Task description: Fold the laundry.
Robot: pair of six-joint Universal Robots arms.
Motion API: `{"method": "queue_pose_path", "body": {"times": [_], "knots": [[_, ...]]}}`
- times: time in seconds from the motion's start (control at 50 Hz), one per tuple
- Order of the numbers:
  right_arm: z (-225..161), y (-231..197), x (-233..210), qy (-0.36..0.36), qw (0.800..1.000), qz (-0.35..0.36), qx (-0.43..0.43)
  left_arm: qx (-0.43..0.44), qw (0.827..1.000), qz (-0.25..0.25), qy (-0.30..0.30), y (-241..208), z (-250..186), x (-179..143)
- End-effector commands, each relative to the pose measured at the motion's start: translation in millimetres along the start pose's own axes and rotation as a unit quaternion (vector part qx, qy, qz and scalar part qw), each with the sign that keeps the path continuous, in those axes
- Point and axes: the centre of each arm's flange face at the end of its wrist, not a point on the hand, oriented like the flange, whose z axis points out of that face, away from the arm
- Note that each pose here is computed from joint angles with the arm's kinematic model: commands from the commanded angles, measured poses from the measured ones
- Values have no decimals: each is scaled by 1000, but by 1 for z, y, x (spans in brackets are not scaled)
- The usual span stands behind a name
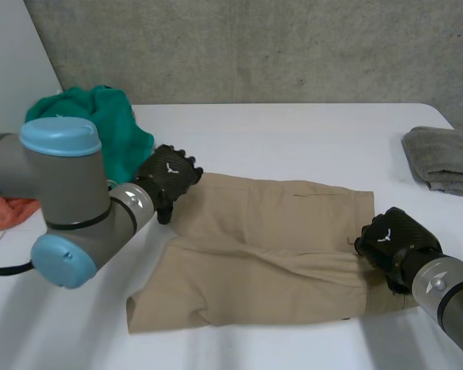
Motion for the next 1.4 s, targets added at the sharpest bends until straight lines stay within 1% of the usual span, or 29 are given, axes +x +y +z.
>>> {"method": "queue_pose_path", "body": {"times": [0.02, 0.12, 0.24, 0.26, 0.32, 0.38, 0.48, 0.6, 0.74, 0.82, 0.9, 0.98, 1.02, 1.12, 1.24, 1.4], "knots": [[0, 3, -1, 1, 1000, 2, -2, -11, 998, -19, 58, 33, 33, 15], [1, 4, -2, 5, 1000, 2, 0, -29, 997, -23, 67, 47, 39, 22], [2, 3, 0, 15, 1000, 1, 6, -58, 997, -26, 46, 52, 36, 22], [2, 2, 1, 16, 1000, 1, 7, -71, 997, -26, 29, 50, 31, 18], [1, 2, 1, 17, 1000, 0, 8, -68, 997, -26, 3, 34, 10, 6], [1, 2, 1, 17, 1000, 0, 8, -71, 997, -25, 9, 30, -5, 8], [1, 3, -2, 13, 1000, 1, 6, -94, 995, -22, 23, 36, -25, 21], [0, 4, -3, 11, 1000, 1, 5, -110, 993, -26, 18, 40, -40, 21], [0, 4, -3, 12, 1000, 1, 5, -104, 994, -25, 12, 32, -58, 19], [-2, 2, -1, 17, 1000, 1, 9, -85, 996, -28, -7, 19, -71, 11], [-3, 1, 1, 22, 1000, 1, 12, -67, 997, -38, -11, 6, -85, 10], [-3, 0, 2, 28, 999, 0, 17, -46, 997, -65, 11, -11, -97, 25], [-3, -1, 3, 33, 999, 0, 20, -43, 995, -82, 31, -17, -103, 37], [-3, -1, 3, 36, 999, 0, 22, -50, 993, -94, 55, -15, -102, 52], [-4, -1, 4, 37, 999, -1, 23, -87, 989, -94, 77, 6, -76, 68], [-8, -3, 7, 45, 999, -1, 27, -85, 989, -92, 77, 7, -71, 70]]}}
